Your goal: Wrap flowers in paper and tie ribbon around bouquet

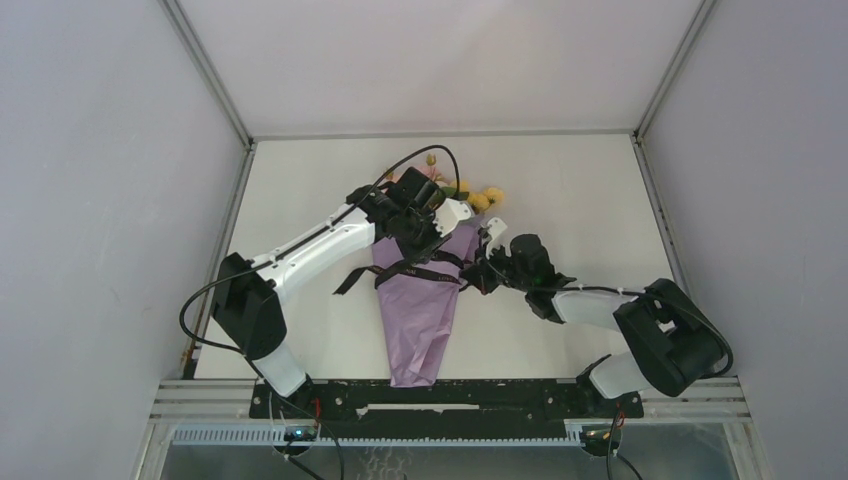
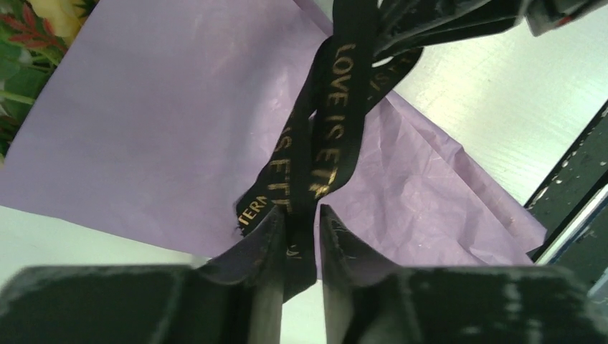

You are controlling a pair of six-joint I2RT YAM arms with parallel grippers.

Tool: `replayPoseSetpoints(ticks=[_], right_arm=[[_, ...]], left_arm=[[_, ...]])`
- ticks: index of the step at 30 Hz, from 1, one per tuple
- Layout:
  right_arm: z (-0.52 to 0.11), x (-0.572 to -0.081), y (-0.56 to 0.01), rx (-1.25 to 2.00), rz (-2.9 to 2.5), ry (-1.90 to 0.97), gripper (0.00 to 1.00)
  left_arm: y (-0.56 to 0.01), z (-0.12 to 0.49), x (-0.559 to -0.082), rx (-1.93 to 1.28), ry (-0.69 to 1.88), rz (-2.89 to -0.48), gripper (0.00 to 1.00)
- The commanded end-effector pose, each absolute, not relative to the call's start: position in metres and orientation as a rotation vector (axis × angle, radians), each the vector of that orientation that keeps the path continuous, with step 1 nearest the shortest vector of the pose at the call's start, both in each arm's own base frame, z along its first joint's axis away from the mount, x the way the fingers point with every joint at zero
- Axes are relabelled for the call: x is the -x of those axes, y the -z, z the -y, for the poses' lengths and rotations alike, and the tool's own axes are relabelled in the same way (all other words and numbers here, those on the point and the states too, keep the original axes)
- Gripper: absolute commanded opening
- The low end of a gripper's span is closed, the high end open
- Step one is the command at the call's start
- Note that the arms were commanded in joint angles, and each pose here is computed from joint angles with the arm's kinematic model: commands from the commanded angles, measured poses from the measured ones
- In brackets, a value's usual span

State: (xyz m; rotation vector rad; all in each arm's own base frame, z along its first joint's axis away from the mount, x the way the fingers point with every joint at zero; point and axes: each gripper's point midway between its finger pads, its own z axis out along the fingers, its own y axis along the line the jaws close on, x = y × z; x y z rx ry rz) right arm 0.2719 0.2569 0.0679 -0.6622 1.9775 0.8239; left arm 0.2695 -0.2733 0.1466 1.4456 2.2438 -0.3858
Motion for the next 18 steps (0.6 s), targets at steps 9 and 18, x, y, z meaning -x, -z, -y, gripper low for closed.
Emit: replayPoseSetpoints(ticks=[9,18], right_arm=[[-0.262,-0.240,-0.069,0.637,-2.118,-1.066,0.00],[-0.266,-0.237,-0.071,0.640,-2.123,-1.117,0.00]], left_arm=[[-0.162,0.198,-0.267,-1.585,0.312,-2.225,0.97],[-0.095,0.113,-0.315,-1.672,0.002,-2.172,0.88]])
